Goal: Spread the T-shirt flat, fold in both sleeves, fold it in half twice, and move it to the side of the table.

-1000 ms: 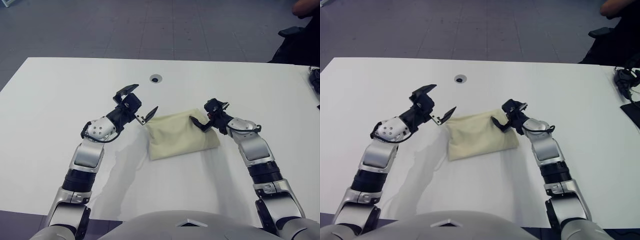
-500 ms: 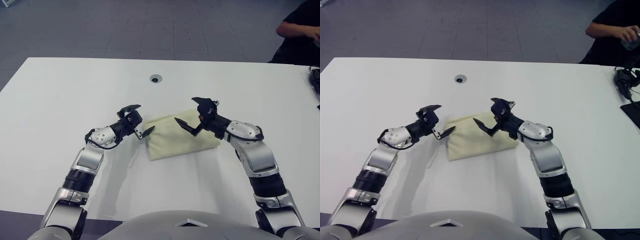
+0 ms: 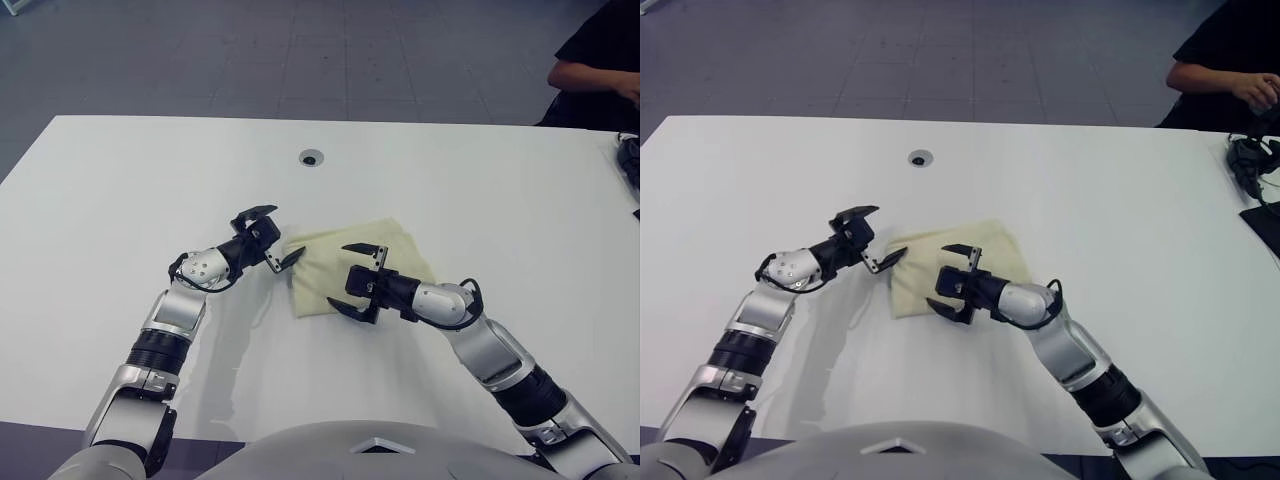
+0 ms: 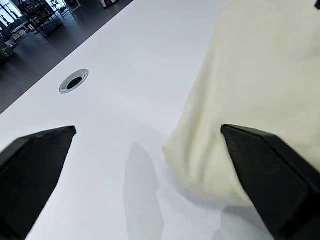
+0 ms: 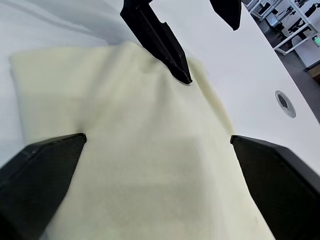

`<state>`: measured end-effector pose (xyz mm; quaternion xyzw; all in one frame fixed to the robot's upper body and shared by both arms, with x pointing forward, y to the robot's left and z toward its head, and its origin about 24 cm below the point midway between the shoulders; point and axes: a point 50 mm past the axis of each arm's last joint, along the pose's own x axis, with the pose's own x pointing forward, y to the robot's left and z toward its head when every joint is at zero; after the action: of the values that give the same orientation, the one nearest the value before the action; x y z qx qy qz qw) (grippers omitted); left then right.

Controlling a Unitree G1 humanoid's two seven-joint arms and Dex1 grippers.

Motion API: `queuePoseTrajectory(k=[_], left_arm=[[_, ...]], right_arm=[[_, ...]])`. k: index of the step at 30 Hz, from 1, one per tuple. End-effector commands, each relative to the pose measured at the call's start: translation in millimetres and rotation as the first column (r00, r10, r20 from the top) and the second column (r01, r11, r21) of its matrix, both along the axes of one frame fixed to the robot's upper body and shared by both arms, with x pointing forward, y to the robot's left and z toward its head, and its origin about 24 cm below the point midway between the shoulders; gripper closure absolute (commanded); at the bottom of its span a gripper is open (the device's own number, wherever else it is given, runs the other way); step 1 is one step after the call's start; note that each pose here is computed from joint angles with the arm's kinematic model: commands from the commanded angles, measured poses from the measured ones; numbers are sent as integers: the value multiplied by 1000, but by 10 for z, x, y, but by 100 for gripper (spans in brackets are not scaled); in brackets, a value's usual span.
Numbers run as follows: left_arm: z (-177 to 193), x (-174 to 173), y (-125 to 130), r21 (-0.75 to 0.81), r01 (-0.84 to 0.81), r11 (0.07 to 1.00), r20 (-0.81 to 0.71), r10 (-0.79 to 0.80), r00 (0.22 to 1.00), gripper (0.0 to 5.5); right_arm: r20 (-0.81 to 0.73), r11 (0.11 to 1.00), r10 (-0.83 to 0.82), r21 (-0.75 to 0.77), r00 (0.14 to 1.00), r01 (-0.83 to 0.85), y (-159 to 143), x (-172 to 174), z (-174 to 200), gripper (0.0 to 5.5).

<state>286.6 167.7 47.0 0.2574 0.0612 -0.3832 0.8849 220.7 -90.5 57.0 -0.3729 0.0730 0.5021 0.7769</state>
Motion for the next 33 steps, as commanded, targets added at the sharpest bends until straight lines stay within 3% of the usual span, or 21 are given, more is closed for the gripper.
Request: queuePoseTrajectory(k=[1,9,14,23,28,33], left_arm=[[-15,13,22,8,-19,1000,3,19,1000,10],[20,57,42,-8,-36,999,31,37,999,10],[187,152,60,105,-38,994,287,7,958,10],[-22,146,20,152,12,988,268,-53,962,10],[31,209,57,117,-25,993,295,-10,955,10],[246,315,128,20,-110,994,371,95,924,10]], right_arm=[[-101,984,4,-177,995,-22,-142,-139,-343,13],[-129,966,72,-238,989,-102,-183,-261,-356,13],[-137,950,90,-284,987,-126,-234,-284,-366,13],[-131,960,75,-260,988,-108,-205,-272,-344,13],[-145,982,55,-173,988,-80,-160,-257,-223,13],[-159,997,17,73,987,-5,-130,-122,183,13]])
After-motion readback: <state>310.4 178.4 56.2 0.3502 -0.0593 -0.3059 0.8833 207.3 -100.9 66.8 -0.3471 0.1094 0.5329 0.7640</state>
